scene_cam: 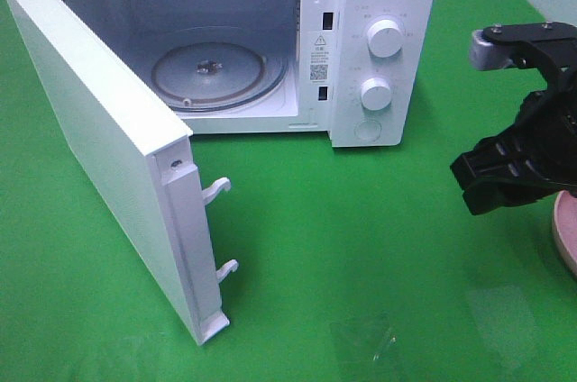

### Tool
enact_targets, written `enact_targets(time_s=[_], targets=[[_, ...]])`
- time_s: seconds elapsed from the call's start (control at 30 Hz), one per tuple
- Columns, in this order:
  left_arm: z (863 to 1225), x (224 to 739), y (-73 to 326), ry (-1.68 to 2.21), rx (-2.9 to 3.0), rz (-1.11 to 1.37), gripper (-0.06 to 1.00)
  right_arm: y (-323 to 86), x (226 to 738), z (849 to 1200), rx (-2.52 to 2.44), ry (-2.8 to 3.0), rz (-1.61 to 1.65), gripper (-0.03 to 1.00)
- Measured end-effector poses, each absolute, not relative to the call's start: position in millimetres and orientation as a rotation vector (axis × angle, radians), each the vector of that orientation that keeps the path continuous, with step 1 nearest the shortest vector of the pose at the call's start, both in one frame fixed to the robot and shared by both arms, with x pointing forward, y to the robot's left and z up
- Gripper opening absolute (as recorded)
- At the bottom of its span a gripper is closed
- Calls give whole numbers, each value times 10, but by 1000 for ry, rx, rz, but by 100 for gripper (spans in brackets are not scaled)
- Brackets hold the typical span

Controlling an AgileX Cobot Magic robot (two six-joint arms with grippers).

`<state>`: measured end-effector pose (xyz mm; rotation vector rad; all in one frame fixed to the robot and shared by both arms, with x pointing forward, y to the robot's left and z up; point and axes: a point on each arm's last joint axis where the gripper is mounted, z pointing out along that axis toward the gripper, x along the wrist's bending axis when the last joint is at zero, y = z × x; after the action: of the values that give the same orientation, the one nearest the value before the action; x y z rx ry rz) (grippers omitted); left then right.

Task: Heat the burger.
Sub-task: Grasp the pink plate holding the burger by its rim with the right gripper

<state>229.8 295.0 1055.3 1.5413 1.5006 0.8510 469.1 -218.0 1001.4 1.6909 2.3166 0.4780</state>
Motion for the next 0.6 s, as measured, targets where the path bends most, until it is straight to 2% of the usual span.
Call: enact_targets(time_s=[0.03,0.07,0.1,0.13,0.17,0.23,0.6], targets=[[10553,2298,2950,1501,1541,851,99,-2180,4691,10014,1691,2317,478,57],[10553,2298,2950,1501,1541,851,99,-2249,4701,10011,1695,2314,444,78],[10553,2298,2950,1501,1541,851,99,-2249,4701,10011,1695,2314,444,78],[10553,2298,2950,1501,1541,851,99,-2301,4708,10009,1688,2320,418,89],[10553,2298,2950,1501,1541,851,99,-2301,4708,10009,1688,2320,418,89],[10553,2298,2950,1501,1541,851,99,-2423,4709,9998,1724,2316,364,97],[10553,2298,2950,1501,1541,851,99,-2766,4793,9847,1770,2275,185,96]])
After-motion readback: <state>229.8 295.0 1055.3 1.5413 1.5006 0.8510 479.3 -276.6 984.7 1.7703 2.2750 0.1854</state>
